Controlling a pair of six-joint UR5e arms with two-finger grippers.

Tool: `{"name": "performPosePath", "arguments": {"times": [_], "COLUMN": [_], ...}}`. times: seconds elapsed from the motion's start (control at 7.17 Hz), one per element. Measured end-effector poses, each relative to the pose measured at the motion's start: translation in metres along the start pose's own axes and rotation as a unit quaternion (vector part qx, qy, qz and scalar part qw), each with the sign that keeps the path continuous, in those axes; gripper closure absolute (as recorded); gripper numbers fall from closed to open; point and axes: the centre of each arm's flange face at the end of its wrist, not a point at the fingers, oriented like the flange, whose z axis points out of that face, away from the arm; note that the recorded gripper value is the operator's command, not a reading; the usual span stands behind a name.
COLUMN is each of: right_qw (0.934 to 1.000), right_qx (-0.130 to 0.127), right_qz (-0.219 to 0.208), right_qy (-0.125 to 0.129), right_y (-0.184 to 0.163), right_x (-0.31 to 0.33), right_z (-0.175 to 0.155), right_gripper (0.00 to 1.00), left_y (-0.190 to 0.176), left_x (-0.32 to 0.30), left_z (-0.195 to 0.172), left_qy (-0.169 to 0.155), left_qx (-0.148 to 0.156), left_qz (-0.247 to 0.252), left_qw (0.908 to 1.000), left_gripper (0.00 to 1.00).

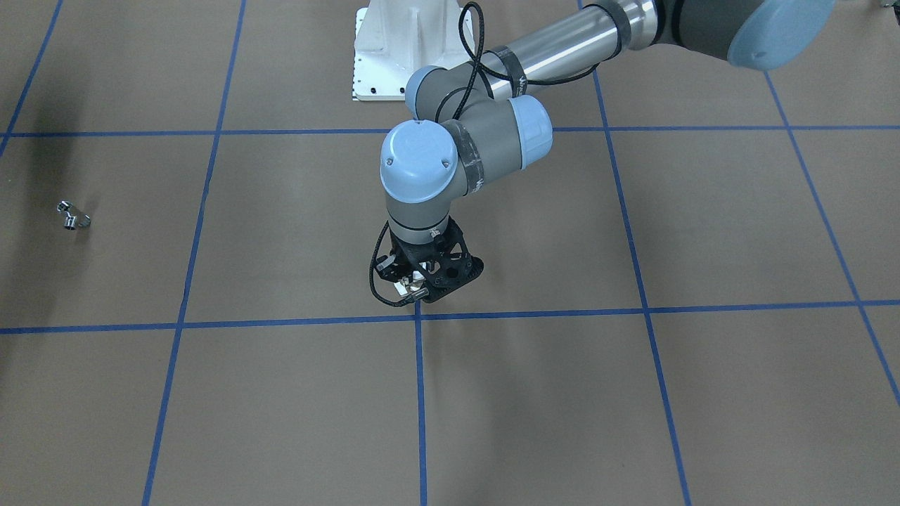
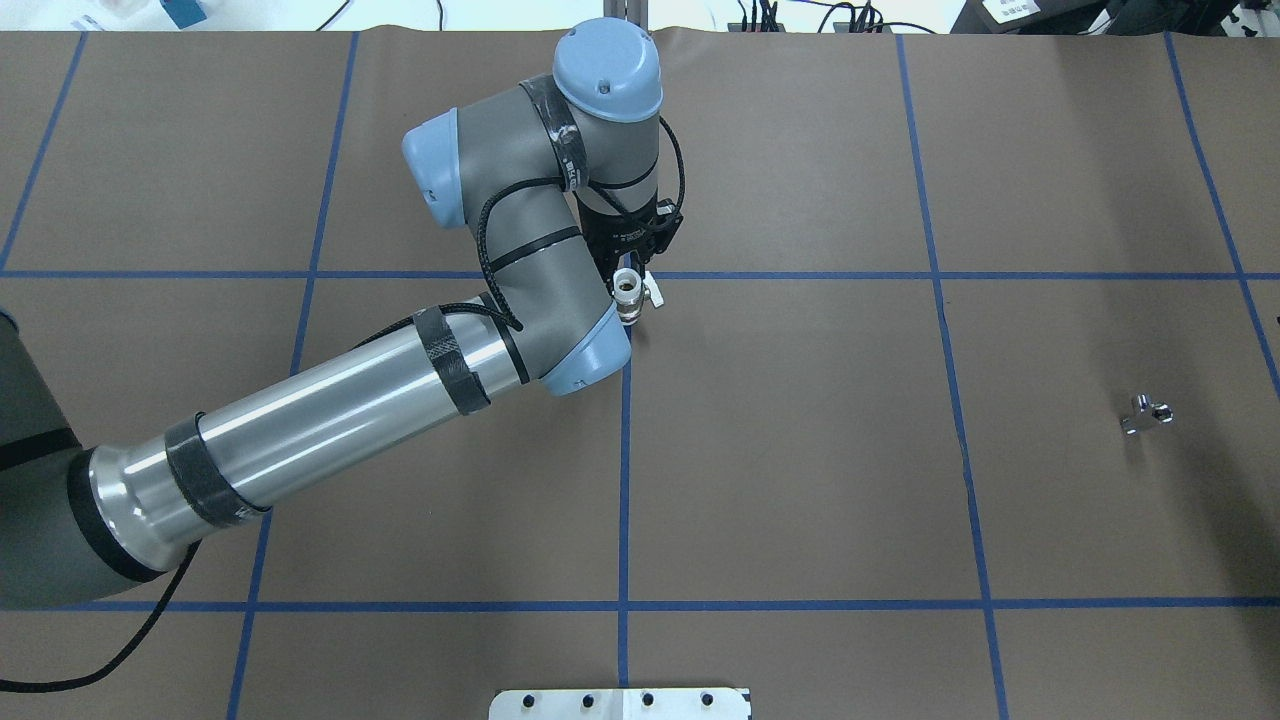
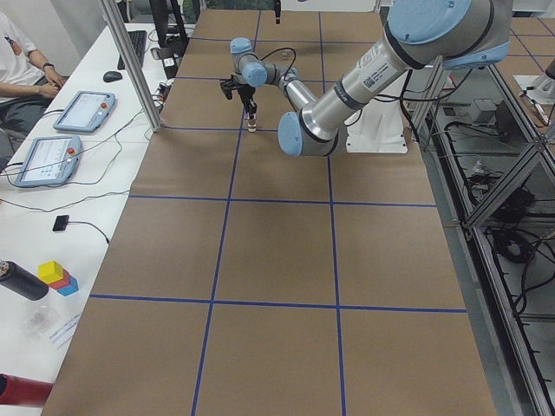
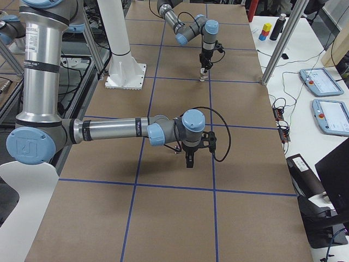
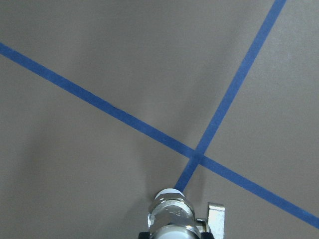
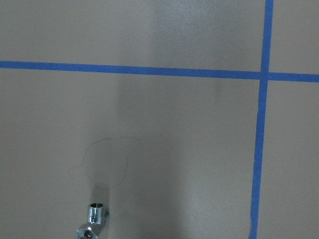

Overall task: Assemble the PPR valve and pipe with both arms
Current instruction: 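Lower the valve upright at the centre and open the left gripper, then withdraw the left gripper from the valve while the right gripper approaches the chrome fitting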

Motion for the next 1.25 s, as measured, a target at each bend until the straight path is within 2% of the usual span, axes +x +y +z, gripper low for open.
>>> {"name": "performPosePath", "arguments": {"times": [0.42, 0.7, 0.98, 1.25], "right_qw": [1.0, 1.0, 1.0, 0.9997], "right_qx": [0.0, 0.0, -0.003, -0.004], "right_qz": [0.004, 0.005, -0.001, -0.021], "right_qy": [0.0, 0.0, -0.001, -0.006], "right_y": [0.0, 0.0, -0.003, -0.013], "right_x": [0.0, 0.0, -0.008, -0.033], "right_z": [0.0, 0.0, 0.003, 0.011], "right_gripper": [0.0, 0.0, 0.0, 0.0], "left_y": [0.001, 0.004, 0.013, 0.022], "left_x": [0.0, 0.001, -0.011, -0.1], "left_z": [0.0, -0.005, -0.03, -0.056], "left_qy": [0.001, 0.005, 0.031, 0.073], "left_qx": [0.0, -0.001, -0.002, -0.003], "left_qz": [0.003, 0.005, 0.014, 0.036], "left_qw": [1.0, 1.0, 0.9994, 0.9967], "left_gripper": [0.29, 0.27, 0.27, 0.27]}}
